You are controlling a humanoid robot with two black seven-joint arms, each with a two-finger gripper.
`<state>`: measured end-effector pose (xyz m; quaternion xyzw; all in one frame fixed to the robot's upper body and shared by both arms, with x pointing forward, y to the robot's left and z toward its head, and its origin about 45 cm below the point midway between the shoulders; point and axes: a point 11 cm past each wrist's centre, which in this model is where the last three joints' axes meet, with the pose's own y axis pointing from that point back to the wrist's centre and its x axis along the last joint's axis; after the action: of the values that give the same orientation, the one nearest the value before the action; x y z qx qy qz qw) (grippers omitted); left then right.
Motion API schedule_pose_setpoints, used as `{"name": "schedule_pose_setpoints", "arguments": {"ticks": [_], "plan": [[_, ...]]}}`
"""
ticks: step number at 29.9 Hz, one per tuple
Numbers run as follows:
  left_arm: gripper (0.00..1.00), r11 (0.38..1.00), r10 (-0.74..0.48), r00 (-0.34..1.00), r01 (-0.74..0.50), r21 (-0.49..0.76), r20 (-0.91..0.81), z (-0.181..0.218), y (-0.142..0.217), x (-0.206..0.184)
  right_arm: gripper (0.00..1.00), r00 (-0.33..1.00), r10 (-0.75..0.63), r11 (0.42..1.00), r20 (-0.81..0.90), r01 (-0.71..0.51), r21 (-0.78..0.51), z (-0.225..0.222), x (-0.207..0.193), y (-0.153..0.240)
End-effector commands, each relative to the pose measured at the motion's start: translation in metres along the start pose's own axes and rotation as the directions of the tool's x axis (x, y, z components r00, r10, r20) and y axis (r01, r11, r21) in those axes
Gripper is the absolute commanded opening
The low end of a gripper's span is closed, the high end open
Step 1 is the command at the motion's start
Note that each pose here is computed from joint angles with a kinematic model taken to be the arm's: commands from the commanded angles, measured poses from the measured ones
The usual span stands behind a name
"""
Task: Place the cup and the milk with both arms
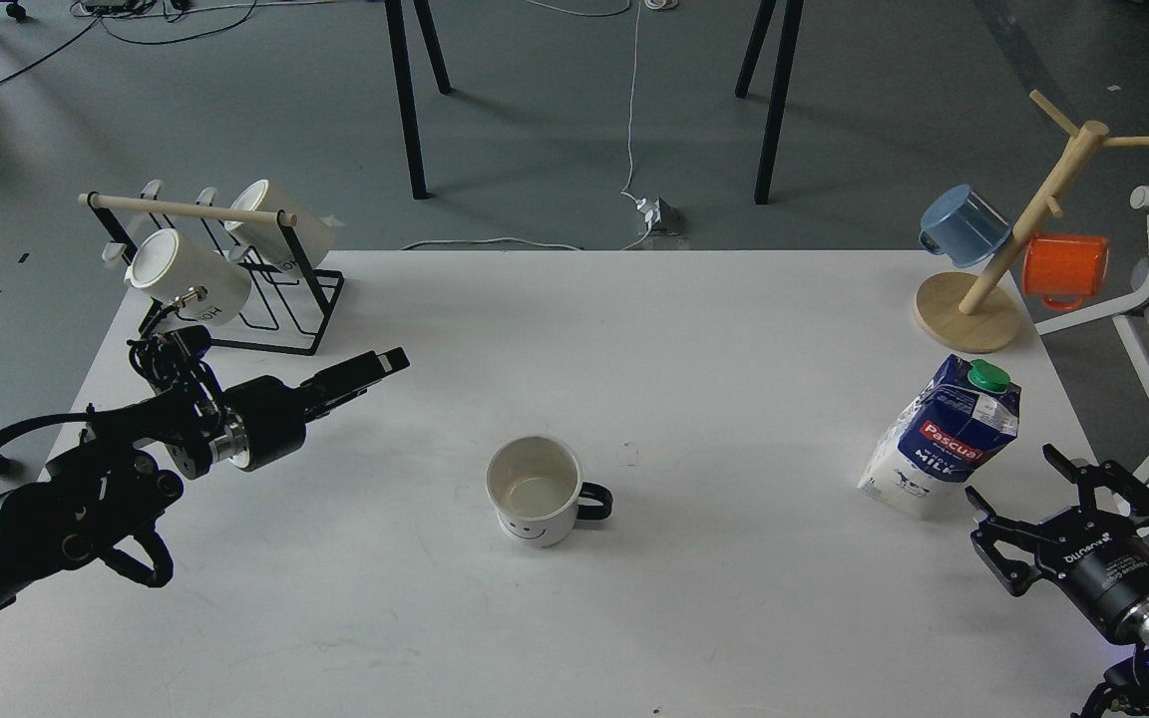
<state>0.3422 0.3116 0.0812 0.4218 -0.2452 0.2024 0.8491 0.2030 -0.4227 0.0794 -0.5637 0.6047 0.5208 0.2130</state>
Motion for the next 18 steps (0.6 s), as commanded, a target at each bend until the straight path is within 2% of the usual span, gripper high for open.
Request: {"name": "schedule_pose_setpoints", "arguments": {"ticks": [1, 9, 18], "plan": [[0.98, 1.0, -0.002, 1.0, 0.002, 0.002, -0.001, -0.001, 0.0, -0.001, 0.88, 1.0, 0.022, 0.999, 0.019, -0.022, -0.03, 0.016, 0.009, 0.007], [0.99, 0.999, -0.009, 1.0, 0.01, 0.038, -0.017, -0.013, 0.004, -0.009, 0.92, 0.983, -0.019, 0.996, 0.184, 0.034, -0.081, 0.097, -0.001, 0.0], [0.99, 0.999, -0.013, 1.0, 0.014, 0.046, -0.019, -0.016, 0.006, -0.011, 0.94, 0.97, -0.033, 0.999, 0.24, 0.039, -0.018, 0.106, -0.005, 0.0]]}}
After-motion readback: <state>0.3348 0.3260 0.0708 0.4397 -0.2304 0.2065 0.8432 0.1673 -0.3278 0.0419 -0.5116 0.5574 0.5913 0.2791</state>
